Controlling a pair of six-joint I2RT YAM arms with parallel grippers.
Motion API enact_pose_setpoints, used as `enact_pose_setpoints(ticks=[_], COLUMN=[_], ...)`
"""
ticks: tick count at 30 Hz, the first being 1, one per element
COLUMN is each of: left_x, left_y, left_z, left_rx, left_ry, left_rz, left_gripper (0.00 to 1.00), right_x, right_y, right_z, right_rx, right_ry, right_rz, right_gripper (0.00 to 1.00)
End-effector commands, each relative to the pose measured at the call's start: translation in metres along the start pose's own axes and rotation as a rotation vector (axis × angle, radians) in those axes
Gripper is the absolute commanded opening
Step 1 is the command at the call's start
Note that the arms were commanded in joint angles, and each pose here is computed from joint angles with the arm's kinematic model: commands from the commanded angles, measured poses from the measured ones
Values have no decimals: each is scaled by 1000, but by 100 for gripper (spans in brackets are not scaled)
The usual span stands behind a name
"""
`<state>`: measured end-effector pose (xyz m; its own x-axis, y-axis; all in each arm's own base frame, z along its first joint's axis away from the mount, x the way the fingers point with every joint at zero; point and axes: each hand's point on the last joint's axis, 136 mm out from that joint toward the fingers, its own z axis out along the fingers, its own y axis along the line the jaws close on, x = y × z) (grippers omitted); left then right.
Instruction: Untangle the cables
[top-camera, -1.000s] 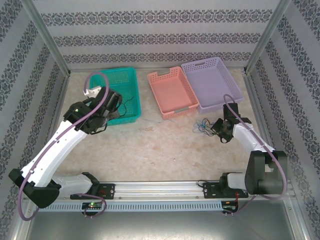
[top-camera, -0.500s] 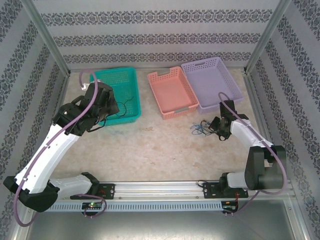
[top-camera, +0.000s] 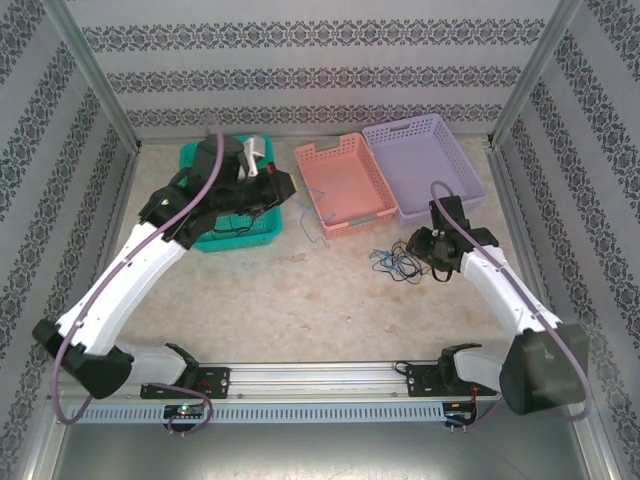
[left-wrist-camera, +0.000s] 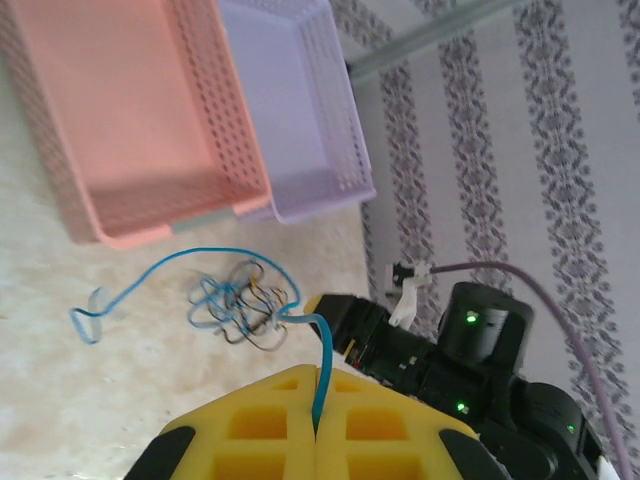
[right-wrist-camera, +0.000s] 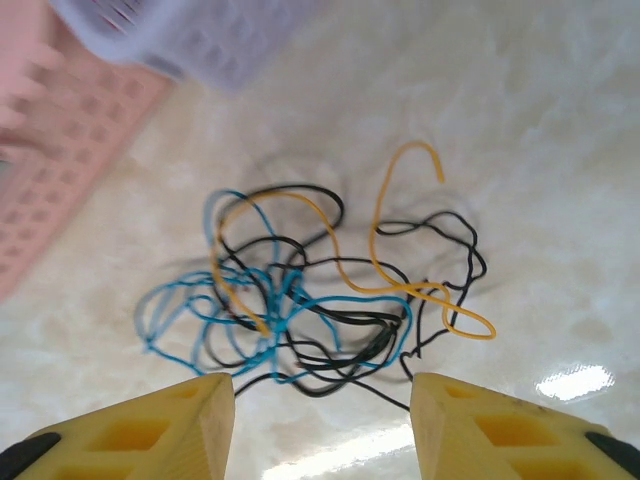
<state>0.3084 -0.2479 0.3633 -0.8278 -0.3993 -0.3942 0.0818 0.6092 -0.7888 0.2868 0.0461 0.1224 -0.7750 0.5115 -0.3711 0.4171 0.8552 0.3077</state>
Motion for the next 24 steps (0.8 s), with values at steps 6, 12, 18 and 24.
enact_pose_setpoints(ticks=[6,12,18,24], left_x=[21,57,110,152], left_y=[-33,-16,62,144], left_z=[33,57,56,41], left_rx=[183,185,-38,-220], left_ry=[189,362,548,627], left_rz=[-4,77,183,228], left_gripper=[0,0,0,0], right_x=[-14,9,50,106], right_y=[28,50,65,70], right_z=[-52,-54,-32,14], right_rx=[-122,-195,-173,-140], right_ry=[-48,22,89,240], right_rz=[22,80,77,225], right_gripper=[52,50,50,46])
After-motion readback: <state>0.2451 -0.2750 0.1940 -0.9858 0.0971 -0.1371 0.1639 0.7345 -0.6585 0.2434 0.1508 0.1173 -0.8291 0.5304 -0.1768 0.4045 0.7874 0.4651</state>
